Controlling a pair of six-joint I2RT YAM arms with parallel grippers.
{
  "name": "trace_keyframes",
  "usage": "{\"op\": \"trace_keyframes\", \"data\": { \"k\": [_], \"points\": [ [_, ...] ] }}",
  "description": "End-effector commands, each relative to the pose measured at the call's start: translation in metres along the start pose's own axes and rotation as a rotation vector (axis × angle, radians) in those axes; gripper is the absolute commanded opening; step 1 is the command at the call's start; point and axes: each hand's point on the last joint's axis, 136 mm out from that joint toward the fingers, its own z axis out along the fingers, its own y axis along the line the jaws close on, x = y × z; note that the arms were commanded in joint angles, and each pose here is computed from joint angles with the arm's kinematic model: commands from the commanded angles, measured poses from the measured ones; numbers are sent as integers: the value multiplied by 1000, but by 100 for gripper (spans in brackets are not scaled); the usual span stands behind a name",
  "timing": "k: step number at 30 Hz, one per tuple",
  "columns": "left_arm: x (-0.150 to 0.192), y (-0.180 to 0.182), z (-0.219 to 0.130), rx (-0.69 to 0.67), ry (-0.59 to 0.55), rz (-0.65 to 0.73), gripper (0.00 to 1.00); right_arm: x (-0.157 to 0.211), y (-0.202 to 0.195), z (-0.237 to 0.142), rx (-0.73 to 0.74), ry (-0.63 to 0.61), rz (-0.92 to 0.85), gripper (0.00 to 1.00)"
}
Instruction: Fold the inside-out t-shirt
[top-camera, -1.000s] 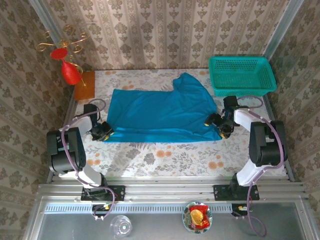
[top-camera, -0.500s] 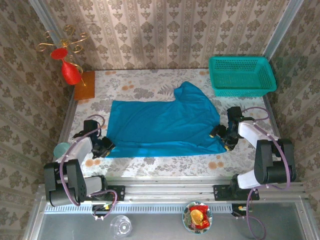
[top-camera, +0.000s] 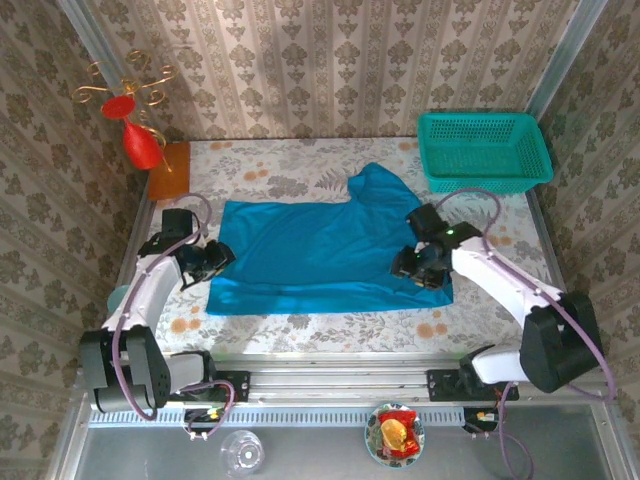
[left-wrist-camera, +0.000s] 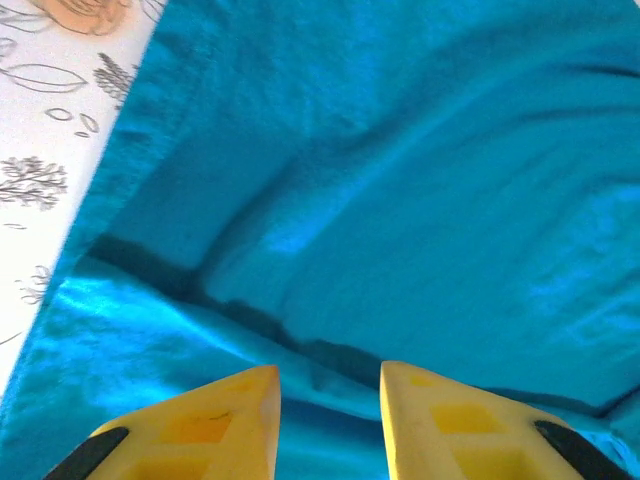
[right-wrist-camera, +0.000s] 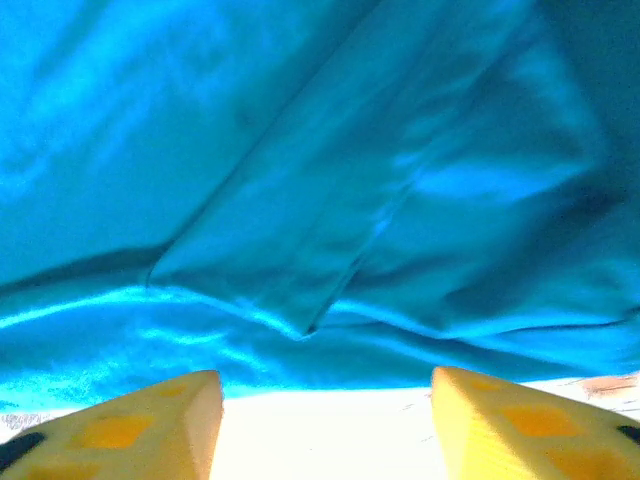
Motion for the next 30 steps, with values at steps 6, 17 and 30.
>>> {"op": "trace_keyframes", "data": {
  "k": [6,17,30],
  "points": [
    [-10,-20,8,63,13,61,33,25,15,56,4,90,102,64],
    [-8,-16,14,50,40,53,33,5,38,63,-94,21,154,58],
    [-7,-15,14,43,46,52,33,4,22,49,8,12,158,58]
  ]
}}
